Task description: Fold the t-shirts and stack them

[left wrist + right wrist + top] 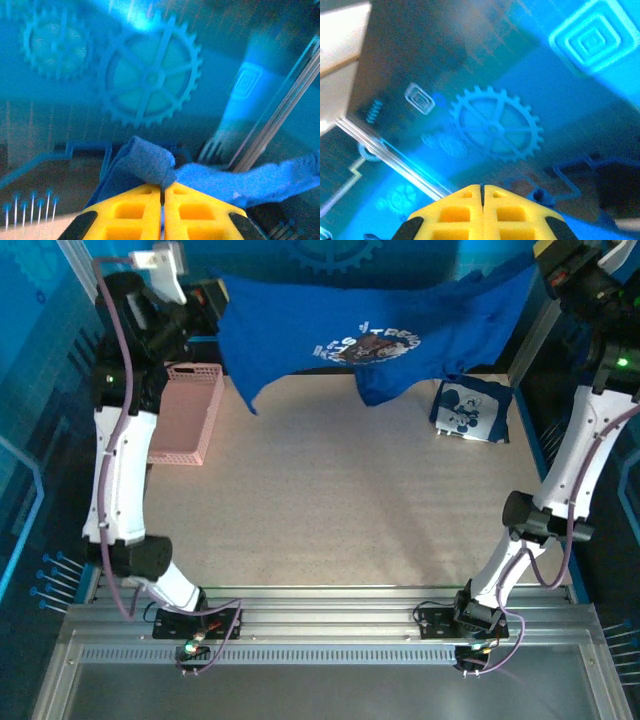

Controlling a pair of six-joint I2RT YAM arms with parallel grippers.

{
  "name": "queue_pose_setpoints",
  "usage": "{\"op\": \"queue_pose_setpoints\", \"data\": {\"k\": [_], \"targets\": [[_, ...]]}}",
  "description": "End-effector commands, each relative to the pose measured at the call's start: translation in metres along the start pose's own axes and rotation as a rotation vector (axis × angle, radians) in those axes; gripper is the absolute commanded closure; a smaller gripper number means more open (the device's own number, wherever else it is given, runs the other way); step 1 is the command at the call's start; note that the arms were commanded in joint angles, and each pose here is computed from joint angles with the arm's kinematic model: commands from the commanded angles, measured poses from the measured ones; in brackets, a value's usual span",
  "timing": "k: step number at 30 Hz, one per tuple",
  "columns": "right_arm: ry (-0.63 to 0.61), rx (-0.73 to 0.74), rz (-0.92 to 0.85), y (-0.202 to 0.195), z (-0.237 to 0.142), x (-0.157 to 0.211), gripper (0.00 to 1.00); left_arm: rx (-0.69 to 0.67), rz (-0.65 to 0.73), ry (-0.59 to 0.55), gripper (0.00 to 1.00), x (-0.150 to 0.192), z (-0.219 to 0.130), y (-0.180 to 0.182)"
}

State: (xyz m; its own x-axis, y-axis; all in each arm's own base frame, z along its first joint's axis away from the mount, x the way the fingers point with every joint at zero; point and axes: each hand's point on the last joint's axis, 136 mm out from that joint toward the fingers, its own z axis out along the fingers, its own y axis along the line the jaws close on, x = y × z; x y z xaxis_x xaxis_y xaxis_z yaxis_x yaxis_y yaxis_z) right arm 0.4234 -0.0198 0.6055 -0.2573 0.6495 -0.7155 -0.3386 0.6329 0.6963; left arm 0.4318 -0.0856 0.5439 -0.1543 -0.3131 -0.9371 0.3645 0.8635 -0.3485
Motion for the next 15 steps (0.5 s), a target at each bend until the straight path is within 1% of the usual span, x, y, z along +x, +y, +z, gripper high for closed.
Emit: {"op": "queue_pose_setpoints", "data": {"k": [1,3,5,8,10,12,14,15], "targets": [[0.216,0.145,-0.036,-0.024,-0.025,0.083,1.0,0.006,0.002,-0.043,0.9,0.022,-0.03,0.0],[0.239,0.213,0.02,-0.052,-0.048,0.127,1.0,-0.023,-0.07,0.029,0.9,0.075,-0.041,0.015],[0.286,0.365,0.124,-0.111,-0.08,0.189,1.0,-0.078,-0.174,0.134,0.9,0.143,-0.054,0.034],[0.421,0.587,0.229,-0.179,-0.131,0.277,1.0,-0.157,-0.31,0.285,0.9,0.237,-0.081,0.052],[0.476,0.677,0.258,-0.206,-0.155,0.32,1.0,-0.213,-0.39,0.366,0.91,0.291,-0.102,0.063],[0.516,0.762,0.289,-0.228,-0.175,0.351,1.0,-0.313,-0.451,0.433,0.91,0.332,-0.126,0.078],[0.558,0.817,0.304,-0.243,-0.188,0.374,1.0,-0.386,-0.478,0.489,0.91,0.359,-0.149,0.087],[0.566,0.847,0.308,-0.248,-0.193,0.378,1.0,-0.416,-0.487,0.509,0.91,0.369,-0.157,0.09]]}}
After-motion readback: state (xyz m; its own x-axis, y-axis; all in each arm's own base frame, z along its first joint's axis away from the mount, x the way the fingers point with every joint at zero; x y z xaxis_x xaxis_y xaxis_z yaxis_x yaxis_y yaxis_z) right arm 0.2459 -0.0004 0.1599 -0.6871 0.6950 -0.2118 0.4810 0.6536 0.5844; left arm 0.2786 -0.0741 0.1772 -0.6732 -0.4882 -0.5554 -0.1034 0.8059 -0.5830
